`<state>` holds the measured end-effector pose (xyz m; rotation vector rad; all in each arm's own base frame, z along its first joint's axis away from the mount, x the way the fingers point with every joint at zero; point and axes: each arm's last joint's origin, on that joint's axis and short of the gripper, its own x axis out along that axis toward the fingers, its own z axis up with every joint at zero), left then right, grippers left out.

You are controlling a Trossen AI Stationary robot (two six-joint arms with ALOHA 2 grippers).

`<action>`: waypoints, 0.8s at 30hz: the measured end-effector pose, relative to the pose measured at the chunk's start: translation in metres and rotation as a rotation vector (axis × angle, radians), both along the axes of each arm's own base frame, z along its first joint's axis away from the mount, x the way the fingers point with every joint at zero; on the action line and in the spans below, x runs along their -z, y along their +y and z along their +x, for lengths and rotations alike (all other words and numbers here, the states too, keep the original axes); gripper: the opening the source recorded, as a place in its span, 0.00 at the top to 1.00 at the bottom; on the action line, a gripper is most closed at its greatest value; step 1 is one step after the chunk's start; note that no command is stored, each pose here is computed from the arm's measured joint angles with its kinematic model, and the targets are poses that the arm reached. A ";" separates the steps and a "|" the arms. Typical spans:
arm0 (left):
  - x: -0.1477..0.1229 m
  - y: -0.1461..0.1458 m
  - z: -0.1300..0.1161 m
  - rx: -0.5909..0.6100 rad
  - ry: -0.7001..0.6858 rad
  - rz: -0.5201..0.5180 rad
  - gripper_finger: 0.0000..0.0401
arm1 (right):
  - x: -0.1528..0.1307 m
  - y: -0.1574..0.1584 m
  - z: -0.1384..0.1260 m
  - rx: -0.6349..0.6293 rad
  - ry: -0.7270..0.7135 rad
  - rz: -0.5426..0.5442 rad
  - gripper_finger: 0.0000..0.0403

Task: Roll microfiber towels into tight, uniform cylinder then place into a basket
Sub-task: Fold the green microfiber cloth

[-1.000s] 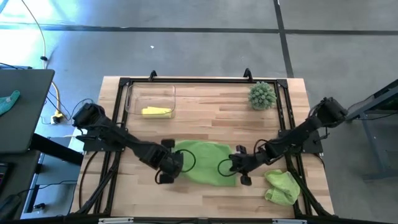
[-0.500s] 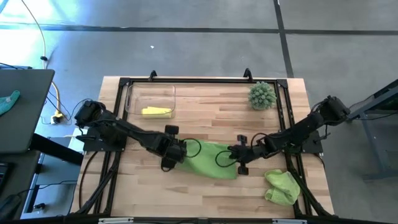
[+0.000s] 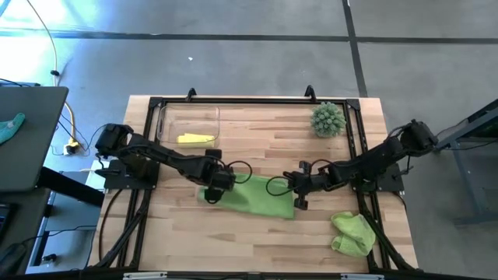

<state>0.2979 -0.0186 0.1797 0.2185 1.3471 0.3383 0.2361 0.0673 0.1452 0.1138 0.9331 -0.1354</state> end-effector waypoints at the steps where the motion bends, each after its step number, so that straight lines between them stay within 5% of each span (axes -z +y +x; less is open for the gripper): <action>1: 0.000 0.000 0.002 0.011 -0.015 -0.015 1.00 | 0.000 0.000 0.000 0.000 0.001 0.000 1.00; 8: 0.023 -0.001 0.014 0.100 0.040 -0.044 1.00 | 0.002 -0.001 -0.003 -0.005 0.042 -0.004 1.00; 24: 0.042 0.003 0.009 0.028 0.158 0.090 1.00 | -0.004 -0.005 0.000 -0.006 0.072 -0.030 1.00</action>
